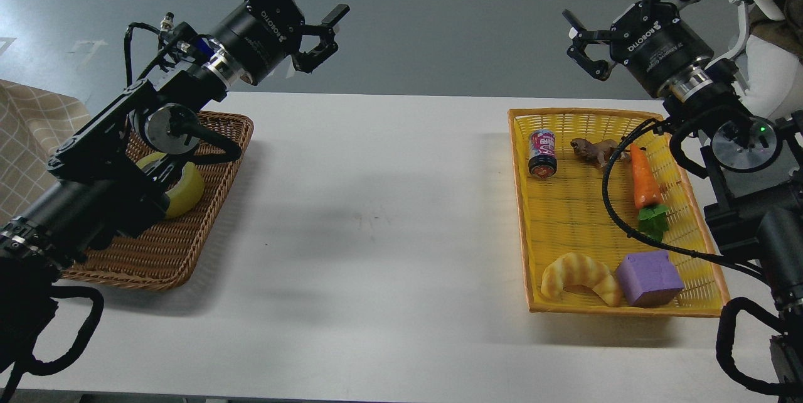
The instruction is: Place and transfer tape with both arms
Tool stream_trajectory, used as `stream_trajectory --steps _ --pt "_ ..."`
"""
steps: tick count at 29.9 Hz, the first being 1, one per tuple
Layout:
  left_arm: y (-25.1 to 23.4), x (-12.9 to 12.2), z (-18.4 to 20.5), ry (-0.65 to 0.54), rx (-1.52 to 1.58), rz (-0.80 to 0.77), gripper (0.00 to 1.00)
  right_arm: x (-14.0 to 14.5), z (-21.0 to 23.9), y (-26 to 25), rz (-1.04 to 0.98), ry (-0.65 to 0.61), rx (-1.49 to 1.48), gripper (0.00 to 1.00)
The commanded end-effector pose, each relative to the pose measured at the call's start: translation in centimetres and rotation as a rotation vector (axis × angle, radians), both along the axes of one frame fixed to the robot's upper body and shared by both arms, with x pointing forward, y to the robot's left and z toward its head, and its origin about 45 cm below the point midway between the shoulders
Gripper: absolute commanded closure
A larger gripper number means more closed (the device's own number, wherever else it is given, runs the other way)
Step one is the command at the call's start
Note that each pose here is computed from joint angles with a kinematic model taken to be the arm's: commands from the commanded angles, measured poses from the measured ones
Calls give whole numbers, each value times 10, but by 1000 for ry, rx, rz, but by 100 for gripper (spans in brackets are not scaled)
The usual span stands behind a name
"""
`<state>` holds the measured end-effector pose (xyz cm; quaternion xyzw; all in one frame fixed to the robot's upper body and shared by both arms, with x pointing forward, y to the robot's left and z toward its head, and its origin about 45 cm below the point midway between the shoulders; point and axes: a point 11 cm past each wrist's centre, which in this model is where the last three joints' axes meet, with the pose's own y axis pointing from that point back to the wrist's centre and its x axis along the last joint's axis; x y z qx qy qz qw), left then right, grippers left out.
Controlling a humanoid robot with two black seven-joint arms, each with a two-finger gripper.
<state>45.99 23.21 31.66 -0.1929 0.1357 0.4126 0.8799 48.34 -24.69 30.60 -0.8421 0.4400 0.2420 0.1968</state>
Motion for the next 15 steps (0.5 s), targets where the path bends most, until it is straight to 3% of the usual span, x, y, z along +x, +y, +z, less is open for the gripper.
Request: stream_trajectory --steps 1,15 --pt "1 0 -1 0 -6 -2 2 4 3 13 31 2 -42 0" --pt "5 4 -4 12 -42 25 2 -1 0 61 114 2 8 0"
